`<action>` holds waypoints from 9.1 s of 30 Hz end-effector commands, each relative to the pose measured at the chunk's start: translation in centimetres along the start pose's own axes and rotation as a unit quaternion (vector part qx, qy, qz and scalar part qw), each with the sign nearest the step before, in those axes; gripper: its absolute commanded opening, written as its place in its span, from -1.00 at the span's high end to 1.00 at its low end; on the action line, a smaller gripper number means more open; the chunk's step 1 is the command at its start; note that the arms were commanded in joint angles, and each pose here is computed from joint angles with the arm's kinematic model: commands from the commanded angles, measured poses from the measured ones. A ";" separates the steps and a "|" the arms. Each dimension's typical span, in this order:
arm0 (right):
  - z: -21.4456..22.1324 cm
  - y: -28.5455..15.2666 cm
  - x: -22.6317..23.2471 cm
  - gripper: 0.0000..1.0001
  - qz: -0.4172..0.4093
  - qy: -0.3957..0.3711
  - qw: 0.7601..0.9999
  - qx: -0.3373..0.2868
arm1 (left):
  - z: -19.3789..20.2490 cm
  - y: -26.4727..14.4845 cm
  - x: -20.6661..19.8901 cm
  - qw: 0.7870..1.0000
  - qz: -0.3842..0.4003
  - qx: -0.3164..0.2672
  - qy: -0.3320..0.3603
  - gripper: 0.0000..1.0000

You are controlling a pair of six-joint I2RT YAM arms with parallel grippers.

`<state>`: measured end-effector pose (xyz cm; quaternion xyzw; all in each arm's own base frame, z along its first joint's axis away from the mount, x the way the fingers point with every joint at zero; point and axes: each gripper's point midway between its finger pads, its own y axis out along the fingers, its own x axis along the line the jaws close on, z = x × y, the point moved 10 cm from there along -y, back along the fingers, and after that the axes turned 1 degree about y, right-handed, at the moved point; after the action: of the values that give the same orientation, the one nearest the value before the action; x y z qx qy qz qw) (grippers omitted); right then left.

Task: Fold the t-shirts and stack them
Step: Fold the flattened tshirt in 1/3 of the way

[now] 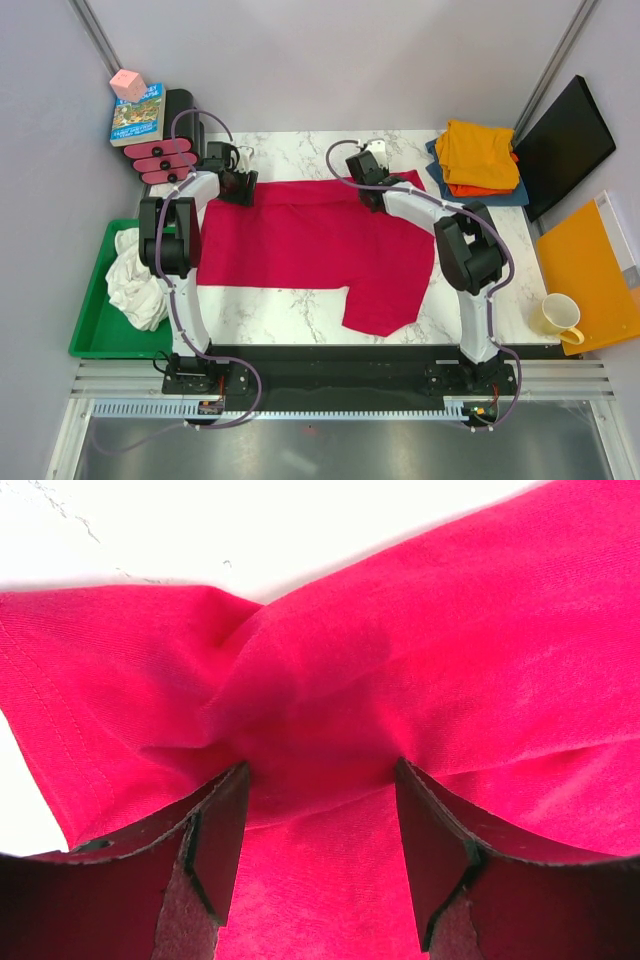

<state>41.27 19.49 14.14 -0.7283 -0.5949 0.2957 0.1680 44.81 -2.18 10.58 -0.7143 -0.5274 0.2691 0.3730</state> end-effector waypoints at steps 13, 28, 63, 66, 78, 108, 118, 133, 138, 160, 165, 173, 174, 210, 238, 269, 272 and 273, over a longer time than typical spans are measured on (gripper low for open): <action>-2.3 5.8 -2.9 0.34 0.048 0.052 0.998 0.005 | -0.1 0.2 -1.4 1.000 0.022 0.010 -0.004 -0.33; -0.7 -0.1 -2.0 0.08 0.007 0.054 0.998 -0.017 | -0.5 0.4 -2.1 0.999 0.031 0.008 -0.004 -0.33; 1.2 5.6 -1.0 0.79 0.030 0.031 0.999 0.029 | -0.6 0.6 -2.5 1.000 0.027 0.013 0.006 -0.33; 1.2 5.4 -1.1 1.00 0.030 0.032 0.999 0.028 | -0.7 0.7 -2.5 1.000 0.028 0.013 0.006 -0.33; 0.5 4.6 -1.5 0.25 0.028 0.033 0.999 0.021 | -1.0 0.3 -2.6 0.999 0.033 0.008 0.004 -0.33; 3.0 6.2 -1.7 0.81 0.024 0.041 0.997 0.060 | -0.5 0.1 -2.6 0.999 0.030 0.015 0.005 -0.33; 0.9 4.1 -2.2 1.00 0.021 0.051 0.998 0.029 | -0.7 -0.3 -2.7 0.999 0.033 0.010 0.002 -0.33; 0.4 -1.2 -3.1 1.00 -0.004 0.080 0.997 0.006 | -0.5 -0.8 -3.0 0.999 0.036 0.009 0.000 -0.32; 2.2 -3.0 -2.5 1.00 -0.016 0.073 0.997 0.014 | -0.3 -1.1 -3.0 0.999 0.034 0.010 0.000 -0.32; 8.4 -11.9 -2.4 1.00 -0.058 0.075 0.995 0.036 | 0.3 -2.0 -3.2 0.999 0.033 0.013 0.004 -0.32; 10.4 -11.8 -1.1 1.00 -0.067 0.065 0.994 0.060 | 0.7 -1.6 -3.1 0.999 0.033 0.019 0.004 -0.32; 11.5 -12.3 1.7 1.00 -0.086 0.040 0.993 0.069 | 0.6 -1.4 -3.0 0.999 0.030 0.019 0.006 -0.33; 10.7 -12.4 2.0 0.95 -0.087 0.046 0.993 0.062 | 0.5 -1.4 -3.0 0.999 0.030 0.018 0.005 -0.36; 2.5 7.9 -1.8 1.00 0.035 0.083 0.991 0.102 | -2.3 4.0 2.5 0.995 -0.065 0.052 -0.060 -0.30; -5.4 -1.8 -6.1 -0.06 -0.023 0.155 0.988 -0.009 | -5.3 -7.3 -0.5 0.994 0.041 -0.081 -0.066 -0.70; 4.6 -1.4 -6.8 0.28 0.038 0.100 0.989 0.099 | 2.5 -5.2 -2.4 0.994 0.078 0.015 -0.074 -0.54; 3.8 -0.8 -6.4 0.27 0.033 0.097 0.991 0.089 | 2.8 -5.0 -2.4 0.994 0.076 0.019 -0.074 -0.54; 3.1 -0.7 -6.1 0.27 0.030 0.098 0.992 0.080 | 2.9 -5.0 -2.4 0.994 0.075 0.020 -0.075 -0.54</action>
<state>35.70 12.56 11.99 -0.7455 -0.5113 0.3079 0.2966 38.99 -2.86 12.55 -0.7148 -0.4897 0.3714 0.3336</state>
